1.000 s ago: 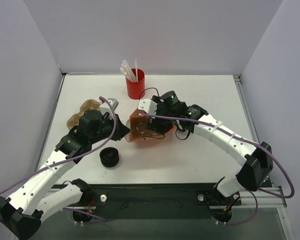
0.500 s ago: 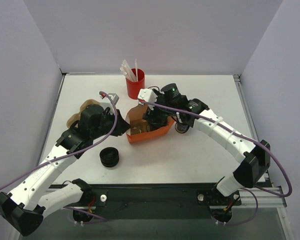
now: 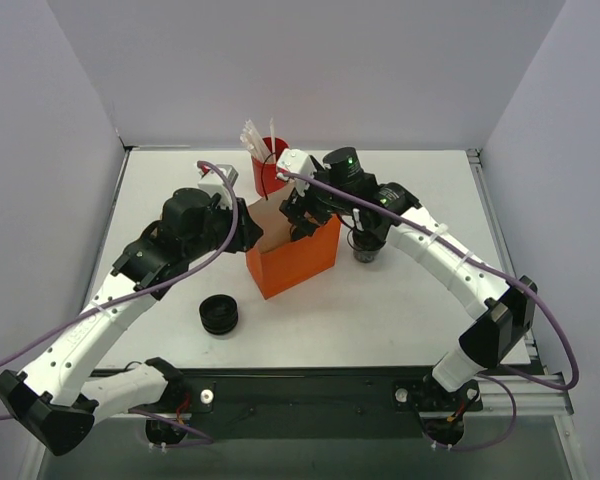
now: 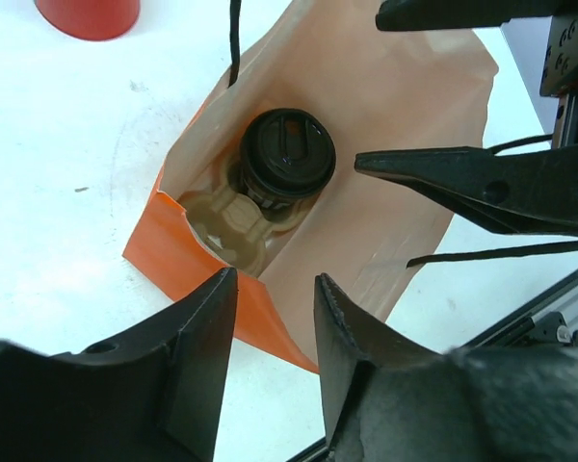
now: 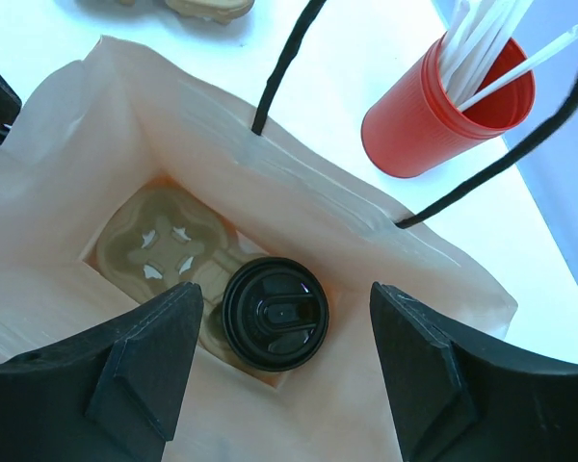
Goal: Pack the takeout coffee
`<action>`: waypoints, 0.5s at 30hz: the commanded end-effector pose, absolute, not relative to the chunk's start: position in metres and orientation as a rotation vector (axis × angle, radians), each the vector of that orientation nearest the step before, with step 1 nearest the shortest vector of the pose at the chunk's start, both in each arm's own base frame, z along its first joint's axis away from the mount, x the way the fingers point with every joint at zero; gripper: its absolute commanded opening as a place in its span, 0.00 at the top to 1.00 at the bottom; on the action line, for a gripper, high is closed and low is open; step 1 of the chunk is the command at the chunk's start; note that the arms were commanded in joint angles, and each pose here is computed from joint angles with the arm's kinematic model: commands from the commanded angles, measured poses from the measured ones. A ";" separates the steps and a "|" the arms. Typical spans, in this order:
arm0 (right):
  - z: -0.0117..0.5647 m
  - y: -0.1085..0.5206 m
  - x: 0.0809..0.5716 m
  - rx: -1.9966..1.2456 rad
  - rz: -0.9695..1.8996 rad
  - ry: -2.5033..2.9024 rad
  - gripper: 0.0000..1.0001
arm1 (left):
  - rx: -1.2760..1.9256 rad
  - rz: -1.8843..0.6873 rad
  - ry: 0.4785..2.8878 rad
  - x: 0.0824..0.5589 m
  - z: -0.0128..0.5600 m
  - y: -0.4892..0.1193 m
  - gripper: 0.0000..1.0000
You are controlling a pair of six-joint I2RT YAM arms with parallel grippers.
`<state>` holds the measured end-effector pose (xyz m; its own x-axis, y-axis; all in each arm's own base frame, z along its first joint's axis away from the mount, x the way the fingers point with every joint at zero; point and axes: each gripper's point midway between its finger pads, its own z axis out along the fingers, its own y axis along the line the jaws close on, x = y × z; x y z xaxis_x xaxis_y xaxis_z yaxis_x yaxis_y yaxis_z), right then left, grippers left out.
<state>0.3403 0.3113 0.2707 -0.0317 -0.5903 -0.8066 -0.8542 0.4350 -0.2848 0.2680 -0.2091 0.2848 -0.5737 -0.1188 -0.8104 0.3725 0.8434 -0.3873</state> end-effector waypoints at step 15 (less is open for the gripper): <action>0.365 0.307 0.356 -0.846 0.471 1.701 0.29 | 0.086 -0.479 1.789 0.286 0.383 -0.163 0.31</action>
<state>0.3539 0.3118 0.3071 -0.1357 -0.4499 -0.8827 -0.7998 0.5755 -0.1704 0.2782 -0.1836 0.3191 -0.4608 -0.1232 -0.8789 0.3314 0.8948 -0.2992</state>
